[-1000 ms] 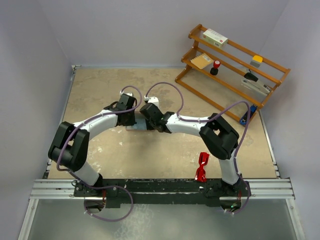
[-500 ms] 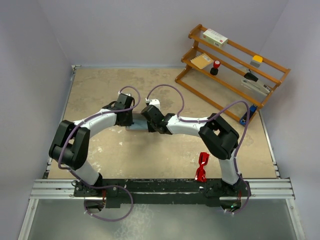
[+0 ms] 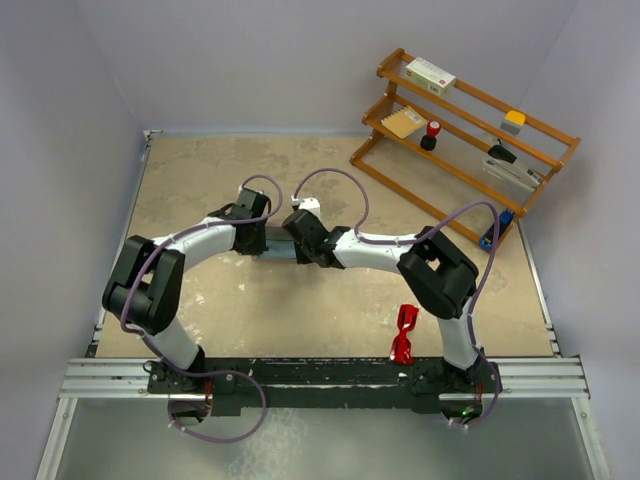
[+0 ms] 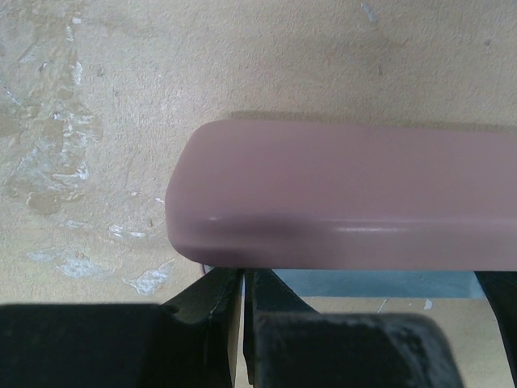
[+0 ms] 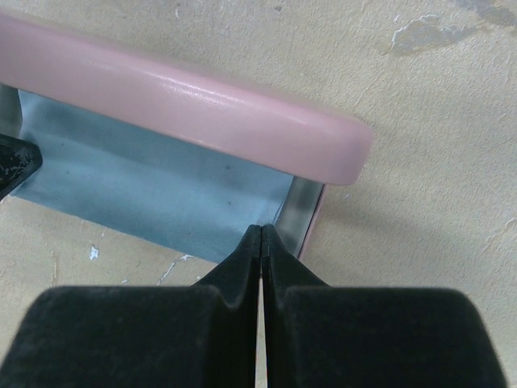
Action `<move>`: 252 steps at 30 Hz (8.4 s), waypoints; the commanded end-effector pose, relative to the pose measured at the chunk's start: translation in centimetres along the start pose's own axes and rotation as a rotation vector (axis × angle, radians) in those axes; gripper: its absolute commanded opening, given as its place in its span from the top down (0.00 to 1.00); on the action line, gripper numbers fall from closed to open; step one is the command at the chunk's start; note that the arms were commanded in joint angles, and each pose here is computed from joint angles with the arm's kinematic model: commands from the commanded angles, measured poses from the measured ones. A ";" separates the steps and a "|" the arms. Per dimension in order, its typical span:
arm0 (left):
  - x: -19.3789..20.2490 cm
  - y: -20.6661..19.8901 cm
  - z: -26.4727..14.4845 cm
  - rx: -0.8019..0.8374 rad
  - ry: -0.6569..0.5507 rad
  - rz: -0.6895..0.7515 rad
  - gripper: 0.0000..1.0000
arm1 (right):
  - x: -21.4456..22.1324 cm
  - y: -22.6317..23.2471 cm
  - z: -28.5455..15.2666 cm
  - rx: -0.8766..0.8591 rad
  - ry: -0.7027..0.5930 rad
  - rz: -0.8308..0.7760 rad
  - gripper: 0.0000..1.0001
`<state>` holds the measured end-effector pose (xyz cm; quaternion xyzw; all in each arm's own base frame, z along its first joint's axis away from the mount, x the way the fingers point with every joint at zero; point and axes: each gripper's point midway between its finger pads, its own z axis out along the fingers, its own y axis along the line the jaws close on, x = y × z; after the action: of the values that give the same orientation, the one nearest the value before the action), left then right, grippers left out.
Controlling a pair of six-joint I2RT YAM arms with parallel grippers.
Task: Organize the sunglasses
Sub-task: Place the glasses cleaning cloth in the sunglasses case, then adjust the sunglasses case at the center of the board, then pick up the sunglasses from the center of the board.
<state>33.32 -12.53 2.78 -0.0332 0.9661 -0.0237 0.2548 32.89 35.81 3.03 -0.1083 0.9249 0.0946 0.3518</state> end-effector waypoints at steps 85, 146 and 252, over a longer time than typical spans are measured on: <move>1.3 -0.9 0.3 0.060 0.024 -0.087 1.00 | 0.8 2.4 0.4 -0.147 0.017 0.016 1.00; -8.1 -2.3 -1.0 0.058 -0.138 0.018 1.00 | 1.9 1.2 -4.4 -0.255 -0.031 0.021 1.00; -3.3 -3.9 -4.6 0.178 -0.138 -0.010 1.00 | 17.6 -18.0 -23.1 0.178 0.329 0.407 0.60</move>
<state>33.26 -15.90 6.86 -0.0125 0.9522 -0.1011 0.2879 10.61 9.95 6.90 0.0952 0.9756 0.0575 0.1892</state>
